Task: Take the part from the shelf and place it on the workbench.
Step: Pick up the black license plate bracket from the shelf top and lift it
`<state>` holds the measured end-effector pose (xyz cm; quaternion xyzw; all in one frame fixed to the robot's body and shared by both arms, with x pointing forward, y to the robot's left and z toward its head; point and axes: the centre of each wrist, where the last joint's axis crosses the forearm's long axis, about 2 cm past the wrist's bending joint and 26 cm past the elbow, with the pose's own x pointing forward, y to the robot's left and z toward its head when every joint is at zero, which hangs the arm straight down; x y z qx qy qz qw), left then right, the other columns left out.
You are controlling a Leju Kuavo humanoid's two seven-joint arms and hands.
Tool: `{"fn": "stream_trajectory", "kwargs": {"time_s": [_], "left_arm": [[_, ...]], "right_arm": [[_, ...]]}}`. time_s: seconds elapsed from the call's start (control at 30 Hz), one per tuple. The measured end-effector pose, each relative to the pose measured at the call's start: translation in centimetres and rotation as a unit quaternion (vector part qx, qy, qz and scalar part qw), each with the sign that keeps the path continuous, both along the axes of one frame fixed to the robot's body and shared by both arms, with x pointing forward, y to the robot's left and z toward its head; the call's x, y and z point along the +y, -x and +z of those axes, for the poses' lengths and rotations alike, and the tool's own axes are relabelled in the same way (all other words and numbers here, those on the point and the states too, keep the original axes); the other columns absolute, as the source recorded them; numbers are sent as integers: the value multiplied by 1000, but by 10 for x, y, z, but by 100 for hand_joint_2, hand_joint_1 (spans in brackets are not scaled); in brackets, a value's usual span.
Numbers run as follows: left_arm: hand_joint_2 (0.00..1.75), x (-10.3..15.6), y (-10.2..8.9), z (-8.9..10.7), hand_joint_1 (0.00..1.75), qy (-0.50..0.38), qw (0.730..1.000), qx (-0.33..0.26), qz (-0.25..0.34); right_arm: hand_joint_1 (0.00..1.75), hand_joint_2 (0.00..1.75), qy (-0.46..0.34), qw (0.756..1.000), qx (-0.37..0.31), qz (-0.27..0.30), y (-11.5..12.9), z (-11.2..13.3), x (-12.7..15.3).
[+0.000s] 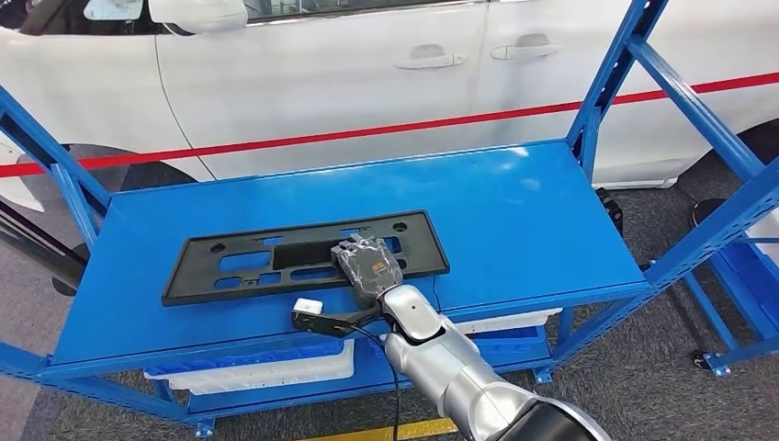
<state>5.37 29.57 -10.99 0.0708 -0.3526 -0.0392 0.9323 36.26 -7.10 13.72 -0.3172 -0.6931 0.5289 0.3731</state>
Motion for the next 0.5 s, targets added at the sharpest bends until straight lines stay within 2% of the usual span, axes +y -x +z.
{"fn": "stream_trajectory", "kwargs": {"time_s": [0.13,0.2,0.27,0.37,0.43,0.5], "left_arm": [[0,1,3,0,0,0,1000,3,8],[0,1,3,0,0,0,1000,2,15],[0,0,4,0,0,-1,1000,0,25],[0,-2,8,-1,0,-1,999,3,41],[0,-3,10,-1,0,0,999,6,49],[0,-4,11,-1,0,-1,998,7,55]], "right_arm": [[175,175,-65,998,4,18,4,6,4],[175,175,-147,988,4,39,8,15,8],[175,175,-254,966,4,52,16,32,13],[175,175,-402,913,-3,65,28,69,10],[175,175,-468,879,-22,84,34,94,-1],[175,175,-499,859,-48,102,39,111,-13]]}}
